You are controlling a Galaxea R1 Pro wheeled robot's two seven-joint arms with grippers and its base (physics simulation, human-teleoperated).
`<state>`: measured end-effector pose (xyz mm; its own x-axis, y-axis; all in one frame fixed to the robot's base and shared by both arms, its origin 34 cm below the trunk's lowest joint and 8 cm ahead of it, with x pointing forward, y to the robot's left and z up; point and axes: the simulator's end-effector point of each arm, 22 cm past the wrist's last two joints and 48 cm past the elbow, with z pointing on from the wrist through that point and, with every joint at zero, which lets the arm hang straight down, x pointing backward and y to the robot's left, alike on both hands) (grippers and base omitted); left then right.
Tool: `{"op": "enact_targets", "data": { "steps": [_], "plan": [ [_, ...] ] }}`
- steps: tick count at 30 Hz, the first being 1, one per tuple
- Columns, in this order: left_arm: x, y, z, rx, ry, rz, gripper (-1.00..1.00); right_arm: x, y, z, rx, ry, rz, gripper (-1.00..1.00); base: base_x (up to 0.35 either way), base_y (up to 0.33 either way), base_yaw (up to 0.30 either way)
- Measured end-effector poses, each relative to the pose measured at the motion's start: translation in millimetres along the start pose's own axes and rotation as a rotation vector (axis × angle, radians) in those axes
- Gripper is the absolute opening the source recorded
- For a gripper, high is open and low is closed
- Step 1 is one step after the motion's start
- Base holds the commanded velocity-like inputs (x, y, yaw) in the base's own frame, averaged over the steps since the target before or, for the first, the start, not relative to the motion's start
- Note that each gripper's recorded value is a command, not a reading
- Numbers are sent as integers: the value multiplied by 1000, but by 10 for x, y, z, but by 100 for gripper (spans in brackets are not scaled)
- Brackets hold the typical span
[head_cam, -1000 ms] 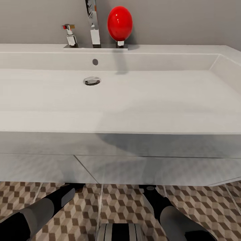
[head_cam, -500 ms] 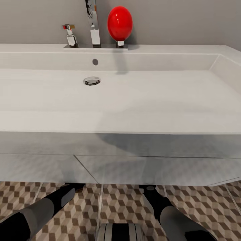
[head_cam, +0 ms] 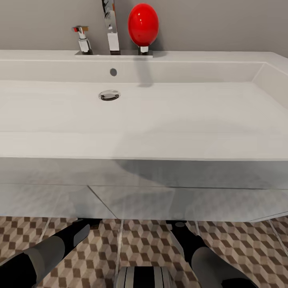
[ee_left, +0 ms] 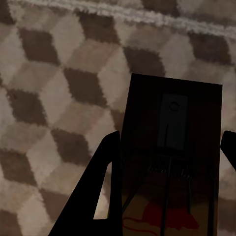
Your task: Take the four mousetraps from the cabinet in the bathroom and place them on the bathroom floor. Make sure all four end up on the same floor surface, and ensure that at least two of them are either under or directly next to the same bathroom sink.
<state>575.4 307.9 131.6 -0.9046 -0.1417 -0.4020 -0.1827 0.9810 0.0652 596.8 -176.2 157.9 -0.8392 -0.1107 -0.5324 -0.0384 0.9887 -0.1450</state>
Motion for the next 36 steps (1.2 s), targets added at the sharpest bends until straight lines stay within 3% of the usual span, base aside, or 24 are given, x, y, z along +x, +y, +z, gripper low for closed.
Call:
{"op": "enact_targets", "data": {
  "steps": [32,36],
  "plan": [
    [36,-62,79,6,12,-12,-100,7,4,77,1,-1,5,-100,0,0,0],
    [-82,-90,76,8,-41,-16,-100,6,3,77,1,-2,5,-100,0,0,0]
  ]
}}
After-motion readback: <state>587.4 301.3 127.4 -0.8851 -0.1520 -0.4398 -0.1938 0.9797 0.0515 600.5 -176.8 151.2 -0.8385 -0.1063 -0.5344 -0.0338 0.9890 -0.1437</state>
